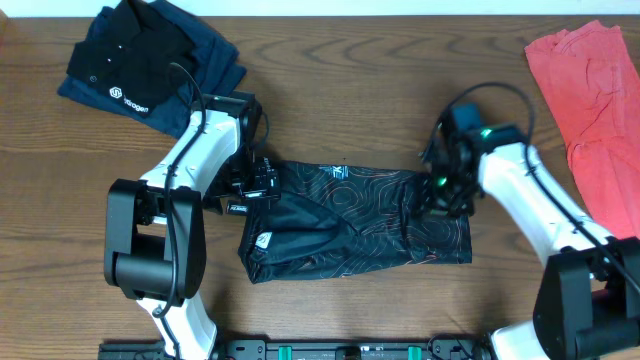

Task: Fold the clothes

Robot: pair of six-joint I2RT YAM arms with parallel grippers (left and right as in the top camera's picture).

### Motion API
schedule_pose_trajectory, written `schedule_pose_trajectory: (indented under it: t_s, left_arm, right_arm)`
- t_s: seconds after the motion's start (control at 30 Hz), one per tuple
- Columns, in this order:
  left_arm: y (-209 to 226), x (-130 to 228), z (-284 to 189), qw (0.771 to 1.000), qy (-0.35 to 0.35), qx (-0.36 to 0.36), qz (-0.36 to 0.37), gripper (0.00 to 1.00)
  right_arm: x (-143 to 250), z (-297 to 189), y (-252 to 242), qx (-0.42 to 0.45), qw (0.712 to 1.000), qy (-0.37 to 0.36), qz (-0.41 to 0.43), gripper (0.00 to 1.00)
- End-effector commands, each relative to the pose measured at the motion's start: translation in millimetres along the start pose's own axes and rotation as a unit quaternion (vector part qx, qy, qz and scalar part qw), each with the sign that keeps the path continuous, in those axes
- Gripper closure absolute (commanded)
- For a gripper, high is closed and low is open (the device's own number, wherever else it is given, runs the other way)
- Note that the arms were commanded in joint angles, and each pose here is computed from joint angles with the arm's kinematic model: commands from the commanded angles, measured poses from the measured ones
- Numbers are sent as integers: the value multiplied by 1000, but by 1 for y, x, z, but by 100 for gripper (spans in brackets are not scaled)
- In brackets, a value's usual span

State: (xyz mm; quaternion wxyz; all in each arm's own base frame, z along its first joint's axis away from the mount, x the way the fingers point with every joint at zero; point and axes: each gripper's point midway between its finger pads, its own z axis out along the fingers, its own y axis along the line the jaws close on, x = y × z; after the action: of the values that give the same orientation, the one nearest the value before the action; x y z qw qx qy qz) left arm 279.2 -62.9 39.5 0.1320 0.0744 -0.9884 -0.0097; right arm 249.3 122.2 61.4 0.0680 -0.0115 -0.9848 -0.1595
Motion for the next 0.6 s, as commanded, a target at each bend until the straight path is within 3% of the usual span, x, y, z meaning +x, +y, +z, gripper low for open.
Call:
schedule_pose_trajectory:
  t_s: [0.0, 0.17, 0.33, 0.43, 0.57]
  left_arm:
    - [2, 1, -2, 1000, -2, 1, -1, 2]
    - [2, 2, -2, 1000, 0, 0, -1, 2]
    - [2, 2, -2, 1000, 0, 0, -1, 2]
    - [2, 2, -2, 1000, 0, 0, -1, 2]
    - [2, 2, -2, 1000, 0, 0, -1, 2]
  right_arm:
    - [22, 27, 3, -7, 999, 35, 10, 78]
    - [46, 54, -9, -3, 997, 63, 43, 78]
    - [68, 65, -20, 6, 994, 91, 67, 91]
    - [64, 63, -19, 6, 994, 85, 65, 97]
    - [49, 47, -9, -2, 997, 59, 54, 98]
